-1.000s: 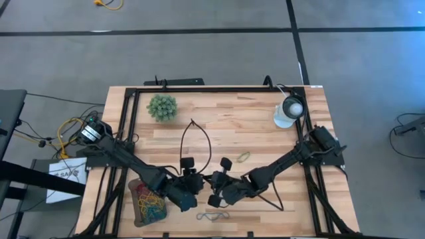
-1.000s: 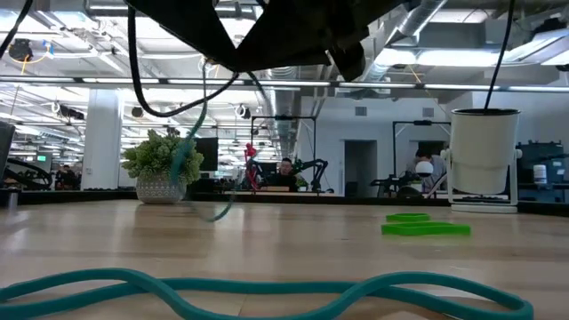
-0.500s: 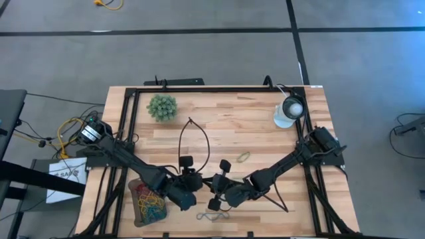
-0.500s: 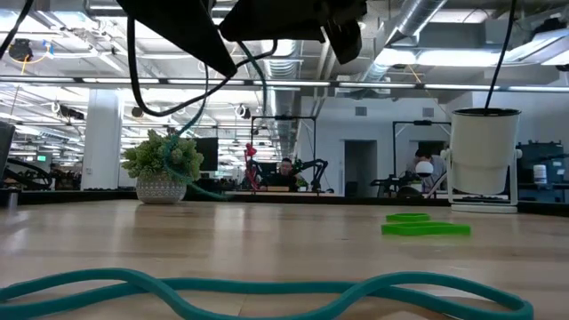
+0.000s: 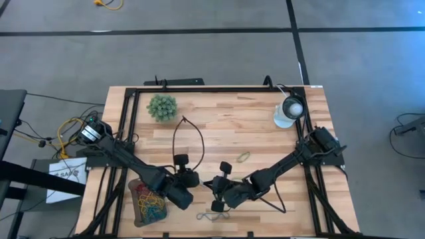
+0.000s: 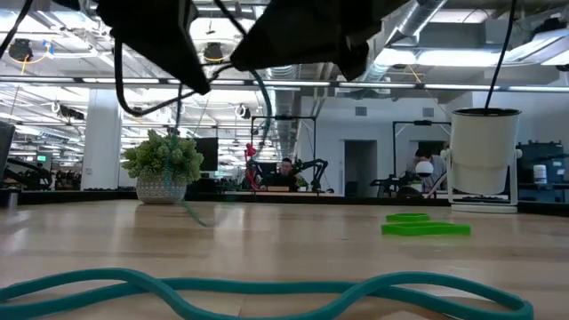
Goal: Pick and place items into bin
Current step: Put the blue rubber band into the black bin
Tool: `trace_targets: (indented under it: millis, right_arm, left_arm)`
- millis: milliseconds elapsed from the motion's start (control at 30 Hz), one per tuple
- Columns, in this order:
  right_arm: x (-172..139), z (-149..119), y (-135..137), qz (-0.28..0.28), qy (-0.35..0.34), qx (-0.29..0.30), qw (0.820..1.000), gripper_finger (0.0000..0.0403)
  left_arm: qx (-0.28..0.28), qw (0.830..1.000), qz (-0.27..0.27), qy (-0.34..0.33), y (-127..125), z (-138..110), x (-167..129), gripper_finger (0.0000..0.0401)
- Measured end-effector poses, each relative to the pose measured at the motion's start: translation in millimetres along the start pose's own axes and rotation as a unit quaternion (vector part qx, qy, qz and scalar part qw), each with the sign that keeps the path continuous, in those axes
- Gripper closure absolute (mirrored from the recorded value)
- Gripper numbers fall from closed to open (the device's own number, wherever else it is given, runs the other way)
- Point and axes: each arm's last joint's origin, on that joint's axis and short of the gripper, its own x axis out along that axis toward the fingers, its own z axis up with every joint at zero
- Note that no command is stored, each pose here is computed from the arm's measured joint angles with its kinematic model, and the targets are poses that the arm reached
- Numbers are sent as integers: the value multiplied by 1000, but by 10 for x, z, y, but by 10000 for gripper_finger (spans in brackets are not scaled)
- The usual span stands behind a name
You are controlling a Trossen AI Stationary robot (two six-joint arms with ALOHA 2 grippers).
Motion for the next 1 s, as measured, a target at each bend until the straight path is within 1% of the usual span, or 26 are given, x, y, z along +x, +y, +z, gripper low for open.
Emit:
trace_targets:
  millis: [67, 133, 233, 300, 400, 467, 533, 600, 733, 833, 933, 1000]
  right_arm:
    - [-1, -25, -8, -3, 11, 5, 1000, 401]
    - [-1, -51, -18, -7, 24, 8, 1000, 401]
    - [3, -96, -37, 3, 52, 6, 999, 401]
    - [6, -118, -52, 2, 65, 6, 998, 399]
    - [26, -148, -103, -2, 87, 3, 996, 383]
    - [33, -158, -117, -4, 93, 0, 996, 364]
    - [36, -156, -120, -4, 93, 1, 996, 343]
    - [49, -173, -119, -6, 94, 2, 996, 323]
    - [58, -180, -146, -23, 95, 18, 995, 287]
    - [71, -198, -189, -34, 108, 16, 993, 269]
    - [71, -212, -203, -40, 115, 27, 992, 257]
    - [67, -221, -206, -42, 118, 30, 992, 253]
  left_arm:
    - [-6, 1000, 1, 19, 11, -37, -7, 401]
    - [1, 999, -8, 53, 17, -69, -66, 401]
    - [-5, 996, -4, 84, 26, -59, -250, 401]
    - [-15, 995, 9, 96, 30, -58, -392, 401]
    - [-30, 995, 24, 96, 32, -46, -618, 401]
    - [-38, 996, 25, 82, -5, -43, -730, 401]
    - [-41, 997, 32, 57, -49, -56, -783, 401]
    - [-42, 997, 34, 48, -76, -74, -814, 401]
    - [-65, 995, 3, 81, -122, -117, -847, 401]
    - [-73, 987, -40, 134, -193, -198, -913, 401]
    - [-76, 972, -91, 203, -288, -309, -1014, 401]
    - [-78, 960, -108, 248, -341, -411, -1108, 401]
